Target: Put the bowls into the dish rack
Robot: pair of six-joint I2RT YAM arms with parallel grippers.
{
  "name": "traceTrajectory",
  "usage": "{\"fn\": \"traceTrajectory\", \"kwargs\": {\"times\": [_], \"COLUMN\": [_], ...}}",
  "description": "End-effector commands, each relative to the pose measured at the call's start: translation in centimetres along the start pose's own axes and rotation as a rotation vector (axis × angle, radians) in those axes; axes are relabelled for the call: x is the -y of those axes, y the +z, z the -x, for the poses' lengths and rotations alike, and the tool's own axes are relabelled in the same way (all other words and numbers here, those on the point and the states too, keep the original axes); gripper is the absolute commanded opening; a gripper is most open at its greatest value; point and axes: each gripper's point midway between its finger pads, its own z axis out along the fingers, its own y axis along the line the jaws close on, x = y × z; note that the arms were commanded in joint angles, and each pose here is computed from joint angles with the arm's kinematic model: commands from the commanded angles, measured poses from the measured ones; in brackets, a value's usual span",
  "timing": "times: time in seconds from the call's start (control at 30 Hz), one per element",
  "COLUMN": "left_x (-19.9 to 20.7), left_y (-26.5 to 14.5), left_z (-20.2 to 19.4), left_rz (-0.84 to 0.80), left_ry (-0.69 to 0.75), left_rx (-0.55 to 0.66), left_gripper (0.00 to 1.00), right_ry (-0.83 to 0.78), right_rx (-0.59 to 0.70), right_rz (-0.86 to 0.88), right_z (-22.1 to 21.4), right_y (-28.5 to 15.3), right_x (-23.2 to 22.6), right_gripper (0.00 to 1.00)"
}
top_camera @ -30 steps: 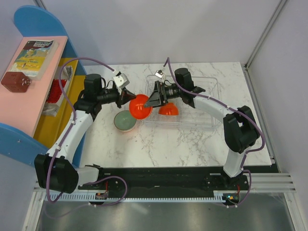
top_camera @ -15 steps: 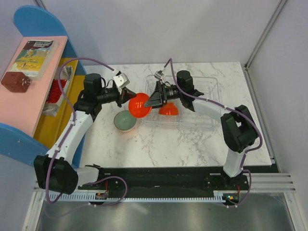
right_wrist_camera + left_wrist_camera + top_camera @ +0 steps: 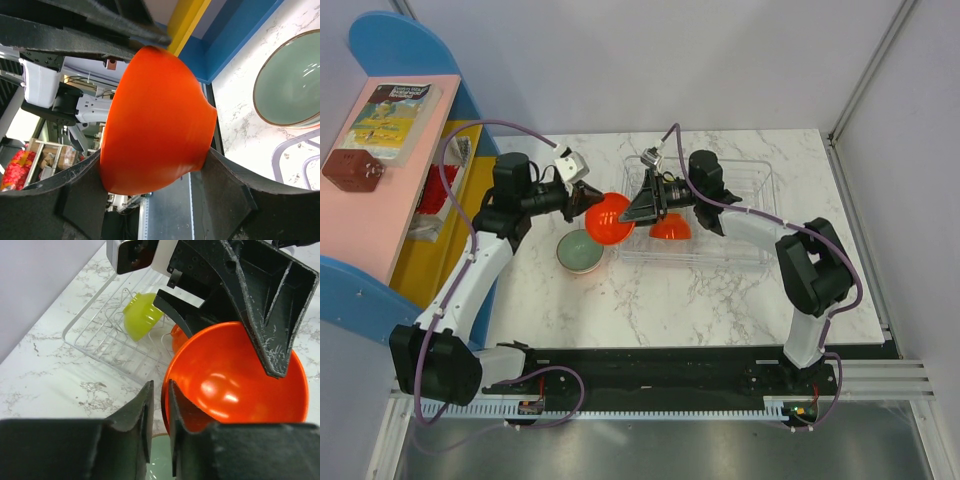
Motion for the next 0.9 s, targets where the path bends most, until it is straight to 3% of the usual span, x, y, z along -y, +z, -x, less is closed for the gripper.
{"fn": "traceTrajectory", "kwargs": {"times": [0.0,0.03,0.07,0.13,0.17,0.23,0.47,0.57,0.73,0.87], "left_x": [0.1,0.1,0.1,0.0,-0.2,-0.6,-4.8,-6.5,-5.7,-4.3], "left_y": [0.1,0.2,0.1,0.2,0.2,0.1,-3.9,-5.1,-4.9,-4.6], "left_z": [0.2,0.2,0.1,-0.1,-0.1,-0.2,-0.4,-2.8,-8.6,-11.4], "left_rz": [-0.001,-0.002,0.001,0.008,0.017,0.037,0.161,0.211,0.196,0.168], "left_ry": [0.032,0.03,0.03,0.017,0.015,-0.017,-0.158,-0.237,-0.329,-0.357], "left_rx": [0.015,0.013,0.012,0.006,0.006,0.006,0.051,-0.002,-0.153,-0.198], "left_gripper": [0.39,0.47,0.63,0.76,0.89,1.0,1.0,1.0,1.0,1.0], "right_ry": [-0.132,-0.132,-0.16,-0.146,-0.149,-0.162,-0.282,-0.376,-0.563,-0.711], "right_rx": [-0.039,-0.037,-0.037,-0.036,-0.035,-0.028,0.048,0.091,0.141,0.171], "right_rz": [0.047,0.038,0.032,0.002,-0.008,-0.053,-0.268,-0.449,-0.765,-0.976], "right_z": [-0.4,-0.4,-0.3,-0.3,-0.2,0.2,3.7,5.7,8.2,9.8], "right_y": [0.6,0.6,0.6,0.5,0.6,0.2,-3.4,-6.3,-11.4,-15.4], "right_x": [-1.8,-1.6,-1.5,-0.9,-0.7,0.2,2.2,2.7,2.0,0.0], "right_gripper": [0.0,0.0,0.0,0.0,0.0,0.0,0.0,0.0,0.0,0.0]}}
